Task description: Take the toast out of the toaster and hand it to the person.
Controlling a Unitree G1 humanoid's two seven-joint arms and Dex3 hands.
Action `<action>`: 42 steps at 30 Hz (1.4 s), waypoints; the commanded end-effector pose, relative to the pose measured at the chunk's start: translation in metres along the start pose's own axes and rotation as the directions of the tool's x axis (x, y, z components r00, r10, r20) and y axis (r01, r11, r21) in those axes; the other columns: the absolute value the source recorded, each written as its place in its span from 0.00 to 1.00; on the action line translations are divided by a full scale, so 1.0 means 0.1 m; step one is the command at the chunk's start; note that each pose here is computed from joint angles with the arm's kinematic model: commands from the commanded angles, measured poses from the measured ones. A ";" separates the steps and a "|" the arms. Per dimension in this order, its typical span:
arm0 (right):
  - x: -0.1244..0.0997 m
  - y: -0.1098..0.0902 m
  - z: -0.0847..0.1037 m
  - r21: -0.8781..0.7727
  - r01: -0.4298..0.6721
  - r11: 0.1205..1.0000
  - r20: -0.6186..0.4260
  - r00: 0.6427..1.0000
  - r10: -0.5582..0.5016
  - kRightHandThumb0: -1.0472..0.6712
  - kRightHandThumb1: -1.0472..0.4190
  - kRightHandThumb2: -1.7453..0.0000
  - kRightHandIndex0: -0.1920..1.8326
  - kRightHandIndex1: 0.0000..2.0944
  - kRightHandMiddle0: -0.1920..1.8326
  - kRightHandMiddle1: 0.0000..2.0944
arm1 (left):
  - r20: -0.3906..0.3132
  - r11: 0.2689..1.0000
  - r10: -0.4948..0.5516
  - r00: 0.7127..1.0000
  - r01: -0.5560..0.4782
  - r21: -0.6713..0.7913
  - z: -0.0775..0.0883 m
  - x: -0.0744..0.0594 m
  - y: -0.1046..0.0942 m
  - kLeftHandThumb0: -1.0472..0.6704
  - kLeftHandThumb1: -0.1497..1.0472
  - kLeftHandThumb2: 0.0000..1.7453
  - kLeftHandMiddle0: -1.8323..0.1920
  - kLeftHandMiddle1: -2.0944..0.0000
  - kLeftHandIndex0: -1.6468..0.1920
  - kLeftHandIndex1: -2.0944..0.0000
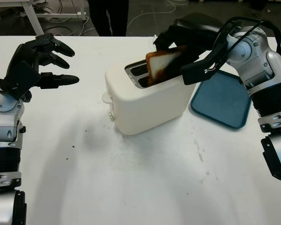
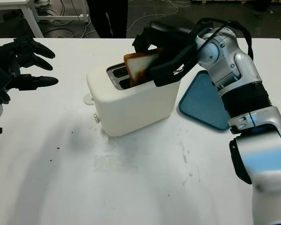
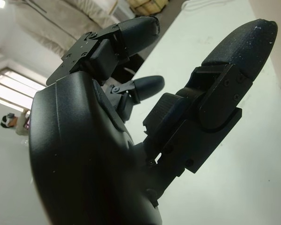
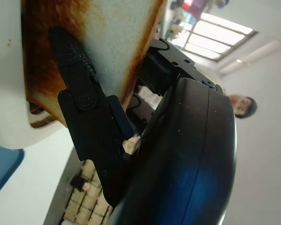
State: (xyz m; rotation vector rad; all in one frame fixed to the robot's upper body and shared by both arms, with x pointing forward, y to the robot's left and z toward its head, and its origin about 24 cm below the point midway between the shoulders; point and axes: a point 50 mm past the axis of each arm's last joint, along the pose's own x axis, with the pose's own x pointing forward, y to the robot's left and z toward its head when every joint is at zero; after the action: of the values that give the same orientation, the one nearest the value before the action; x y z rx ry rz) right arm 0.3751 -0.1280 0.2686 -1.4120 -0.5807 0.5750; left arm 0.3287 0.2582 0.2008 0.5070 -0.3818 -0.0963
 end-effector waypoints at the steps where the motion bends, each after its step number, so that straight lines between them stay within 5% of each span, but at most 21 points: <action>1: 0.00 -0.11 -0.03 0.041 0.072 0.997 0.004 0.997 -0.072 0.34 0.09 0.96 0.61 0.83 0.54 0.81 | -0.007 1.000 0.004 1.000 -0.004 -0.007 -0.01 0.00 -0.01 0.00 0.57 0.00 0.67 0.37 0.60 0.46; 16: -0.24 -0.59 -0.40 0.272 0.380 0.884 -0.102 0.925 -0.366 0.43 0.09 0.93 0.63 0.83 0.53 0.83 | -0.003 1.000 0.002 1.000 -0.002 -0.013 -0.01 -0.01 -0.01 0.00 0.57 0.00 0.67 0.37 0.59 0.46; 29: -0.42 -0.52 -0.79 0.368 0.572 0.733 -0.354 0.815 -0.458 0.47 0.09 0.93 0.61 0.83 0.51 0.83 | -0.008 1.000 0.003 1.000 -0.003 -0.005 -0.02 -0.01 -0.01 0.00 0.58 0.00 0.67 0.37 0.59 0.46; 34: -0.49 -0.39 -0.91 0.310 0.678 0.666 -0.472 0.718 -0.511 0.41 0.09 0.95 0.61 0.83 0.53 0.83 | -0.002 1.000 0.002 1.000 -0.002 -0.006 -0.02 0.00 -0.01 0.00 0.58 0.00 0.67 0.37 0.60 0.46; 42: -0.55 -0.07 -1.06 0.279 0.802 0.528 -0.650 0.563 -0.511 0.45 0.09 0.92 0.57 0.83 0.46 0.81 | 0.002 1.000 -0.003 1.000 0.003 -0.007 -0.03 0.00 -0.02 0.00 0.58 0.00 0.67 0.37 0.60 0.46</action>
State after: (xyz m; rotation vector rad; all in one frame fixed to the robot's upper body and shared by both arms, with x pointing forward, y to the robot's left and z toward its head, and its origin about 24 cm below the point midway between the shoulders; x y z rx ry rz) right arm 0.4058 -0.2402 0.2780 -0.6447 -0.4821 -0.2519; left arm 0.3294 0.2597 0.1986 0.5039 -0.3752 -0.0896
